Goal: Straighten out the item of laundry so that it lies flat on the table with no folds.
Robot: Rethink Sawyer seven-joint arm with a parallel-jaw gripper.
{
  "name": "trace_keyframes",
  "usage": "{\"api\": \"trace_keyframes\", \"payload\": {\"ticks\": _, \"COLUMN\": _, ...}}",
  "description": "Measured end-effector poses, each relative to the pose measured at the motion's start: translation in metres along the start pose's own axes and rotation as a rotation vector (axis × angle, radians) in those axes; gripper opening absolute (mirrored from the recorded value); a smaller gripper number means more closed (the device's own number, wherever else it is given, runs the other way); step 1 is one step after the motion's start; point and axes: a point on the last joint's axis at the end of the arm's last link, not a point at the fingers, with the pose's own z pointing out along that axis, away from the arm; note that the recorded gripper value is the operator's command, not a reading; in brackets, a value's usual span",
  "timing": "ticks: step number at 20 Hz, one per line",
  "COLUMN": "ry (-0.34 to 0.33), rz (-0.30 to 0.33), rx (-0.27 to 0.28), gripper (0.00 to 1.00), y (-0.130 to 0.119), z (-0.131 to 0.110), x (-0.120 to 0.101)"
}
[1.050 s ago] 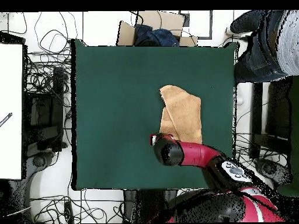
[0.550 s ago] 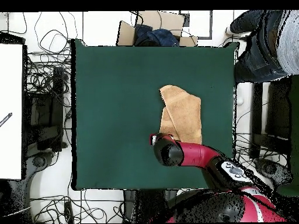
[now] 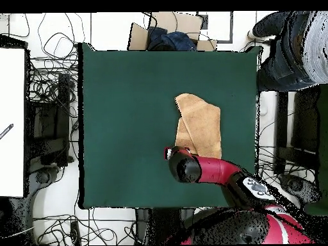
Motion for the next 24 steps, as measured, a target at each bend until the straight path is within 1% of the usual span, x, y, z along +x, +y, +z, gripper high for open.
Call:
{"api": "trace_keyframes", "payload": {"ticks": 9, "ry": -0.005, "rz": 0.007, "rx": 0.004, "gripper": 1.0, "y": -0.004, "z": 0.001, "x": 0.0}}
{"api": "trace_keyframes", "payload": {"ticks": 10, "ry": -0.006, "rz": 0.008, "rx": 0.007, "gripper": 0.0, "y": -0.006, "z": 0.001, "x": 0.0}}
{"api": "trace_keyframes", "payload": {"ticks": 12, "ry": -0.01, "rz": 0.023, "rx": 0.017, "gripper": 0.0, "y": -0.016, "z": 0.001, "x": 0.002}}
{"api": "trace_keyframes", "payload": {"ticks": 24, "ry": -0.013, "rz": 0.019, "rx": 0.02, "gripper": 0.0, "y": -0.014, "z": 0.001, "x": 0.002}}
